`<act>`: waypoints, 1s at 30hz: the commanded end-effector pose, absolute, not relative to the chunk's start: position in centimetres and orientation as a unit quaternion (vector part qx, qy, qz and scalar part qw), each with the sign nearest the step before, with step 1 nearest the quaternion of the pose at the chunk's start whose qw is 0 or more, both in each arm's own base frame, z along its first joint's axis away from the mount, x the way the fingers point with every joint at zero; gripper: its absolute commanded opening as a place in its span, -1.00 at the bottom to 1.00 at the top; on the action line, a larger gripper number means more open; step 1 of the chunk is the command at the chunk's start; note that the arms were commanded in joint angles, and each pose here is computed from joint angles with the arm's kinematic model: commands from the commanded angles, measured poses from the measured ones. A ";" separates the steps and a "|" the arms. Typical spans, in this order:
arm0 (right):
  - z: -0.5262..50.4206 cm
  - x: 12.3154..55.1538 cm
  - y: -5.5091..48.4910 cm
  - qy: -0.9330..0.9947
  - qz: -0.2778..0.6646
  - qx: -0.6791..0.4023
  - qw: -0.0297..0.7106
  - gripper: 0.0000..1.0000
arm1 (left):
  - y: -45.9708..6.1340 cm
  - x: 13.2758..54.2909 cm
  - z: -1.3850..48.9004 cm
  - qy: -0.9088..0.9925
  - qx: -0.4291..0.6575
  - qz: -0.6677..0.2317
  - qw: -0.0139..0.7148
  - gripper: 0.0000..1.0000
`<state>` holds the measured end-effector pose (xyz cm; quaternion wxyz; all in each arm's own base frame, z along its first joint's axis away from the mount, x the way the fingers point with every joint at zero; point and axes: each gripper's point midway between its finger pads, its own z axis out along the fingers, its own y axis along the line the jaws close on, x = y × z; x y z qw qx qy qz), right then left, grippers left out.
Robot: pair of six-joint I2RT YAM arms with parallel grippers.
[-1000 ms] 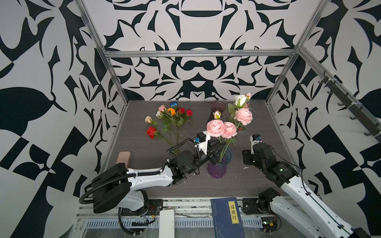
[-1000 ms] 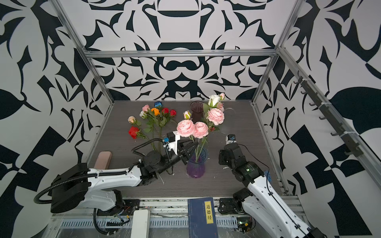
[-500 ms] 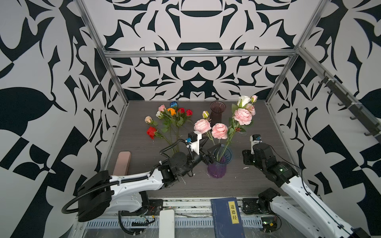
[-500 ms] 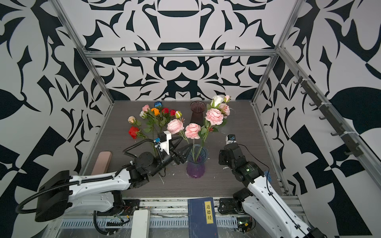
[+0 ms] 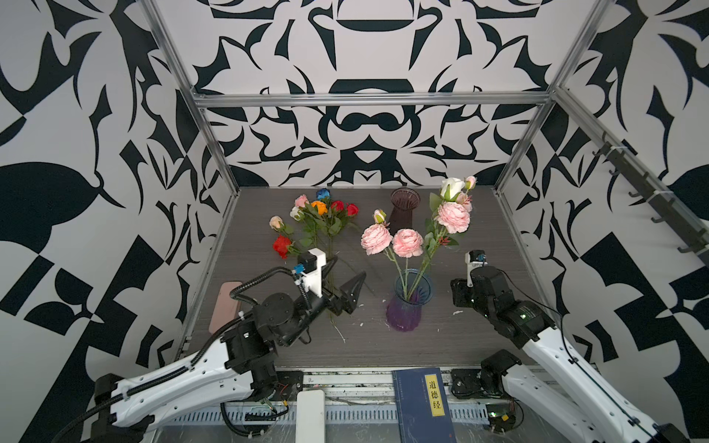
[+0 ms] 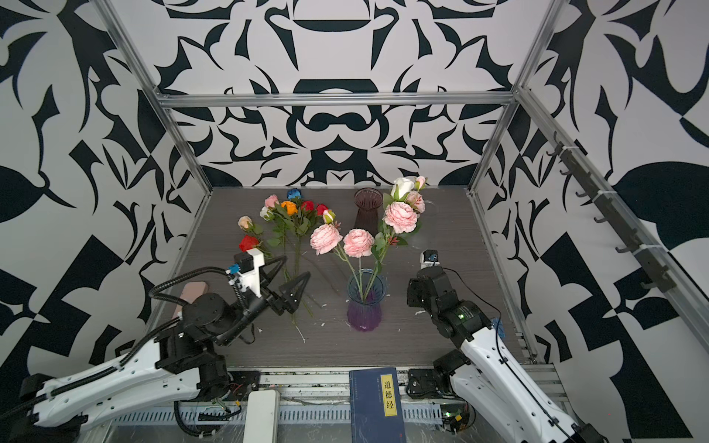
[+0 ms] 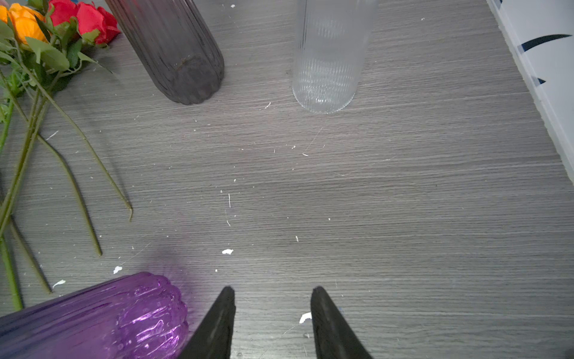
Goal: Arrange flowers in a vase
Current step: Place the flower in the vase, then rotate the flowers at the top-left of the table.
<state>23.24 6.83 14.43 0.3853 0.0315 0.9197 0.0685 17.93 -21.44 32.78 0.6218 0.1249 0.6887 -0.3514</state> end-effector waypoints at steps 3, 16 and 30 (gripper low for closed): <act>14.9 23.7 7.2 0.916 0.073 0.027 0.393 -0.11 | -13.4 20.0 27.5 0.780 0.016 -0.220 0.586 0.84; 14.7 23.9 7.3 0.919 0.071 0.024 0.388 -0.11 | -14.6 25.2 19.1 0.891 -0.033 -0.267 0.367 0.74; 14.8 23.9 7.4 0.916 0.073 0.023 0.393 -0.12 | -17.5 33.4 17.3 0.872 -0.143 -0.369 0.289 0.49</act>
